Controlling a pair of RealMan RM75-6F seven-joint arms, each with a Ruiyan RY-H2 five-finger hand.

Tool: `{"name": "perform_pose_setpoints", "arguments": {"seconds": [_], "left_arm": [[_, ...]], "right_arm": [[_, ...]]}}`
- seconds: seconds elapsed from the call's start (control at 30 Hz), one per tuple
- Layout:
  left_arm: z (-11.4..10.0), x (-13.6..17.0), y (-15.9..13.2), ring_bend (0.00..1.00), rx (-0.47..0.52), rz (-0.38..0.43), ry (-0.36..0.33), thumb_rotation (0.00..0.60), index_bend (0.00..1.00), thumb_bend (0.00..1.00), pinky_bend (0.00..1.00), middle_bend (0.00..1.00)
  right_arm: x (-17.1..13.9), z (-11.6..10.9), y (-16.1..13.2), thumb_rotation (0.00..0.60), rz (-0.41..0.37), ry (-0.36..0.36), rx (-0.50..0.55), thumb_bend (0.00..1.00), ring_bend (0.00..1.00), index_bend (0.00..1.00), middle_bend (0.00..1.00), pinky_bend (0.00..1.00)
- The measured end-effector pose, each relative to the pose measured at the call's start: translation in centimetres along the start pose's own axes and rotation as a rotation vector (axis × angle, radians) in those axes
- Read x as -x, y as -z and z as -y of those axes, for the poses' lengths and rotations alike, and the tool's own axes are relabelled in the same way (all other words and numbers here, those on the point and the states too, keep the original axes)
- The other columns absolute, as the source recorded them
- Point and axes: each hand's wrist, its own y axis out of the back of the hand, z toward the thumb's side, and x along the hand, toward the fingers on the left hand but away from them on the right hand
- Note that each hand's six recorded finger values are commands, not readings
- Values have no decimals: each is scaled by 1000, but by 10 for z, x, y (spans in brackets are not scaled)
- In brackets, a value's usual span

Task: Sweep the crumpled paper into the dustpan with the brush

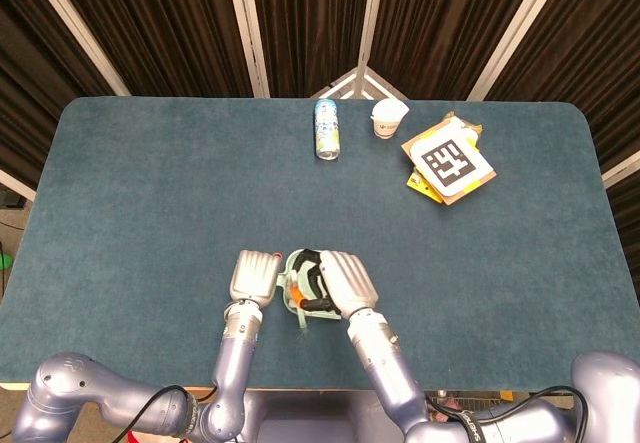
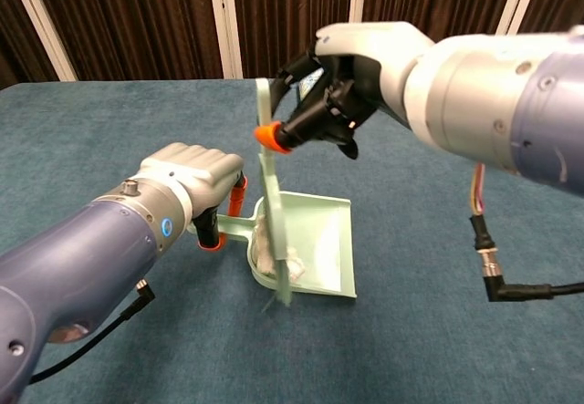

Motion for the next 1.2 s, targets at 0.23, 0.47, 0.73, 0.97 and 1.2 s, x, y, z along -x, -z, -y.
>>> {"name": "perform_pose_setpoints", "arguments": {"seconds": [0.23,0.47,0.73,0.97,1.2], "left_arm": [[-2,0,1,975,2,0,-10,600,483,436,1000,975],[-5,-2,11,953,-3,-6,-29,600,272,6,1000,921],[-11,-2,25,940,0,-12,-47,600,217,0,1000,901],[-26,5,43,928,59,-3,-94,600,217,0,1000,890],[-48,17,85,921,124,-6,-158,600,229,0,1000,888]], "right_arm": [[0,-7,-12,600,-26,16,39,514,840,823,851,760],[3,-26,-7,600,-34,85,30,514,840,824,851,760],[5,-42,5,600,-32,142,-25,514,840,824,851,760],[4,-57,26,600,-18,192,-129,514,840,824,851,760],[4,-84,56,600,-12,280,-315,515,840,824,851,760]]}}
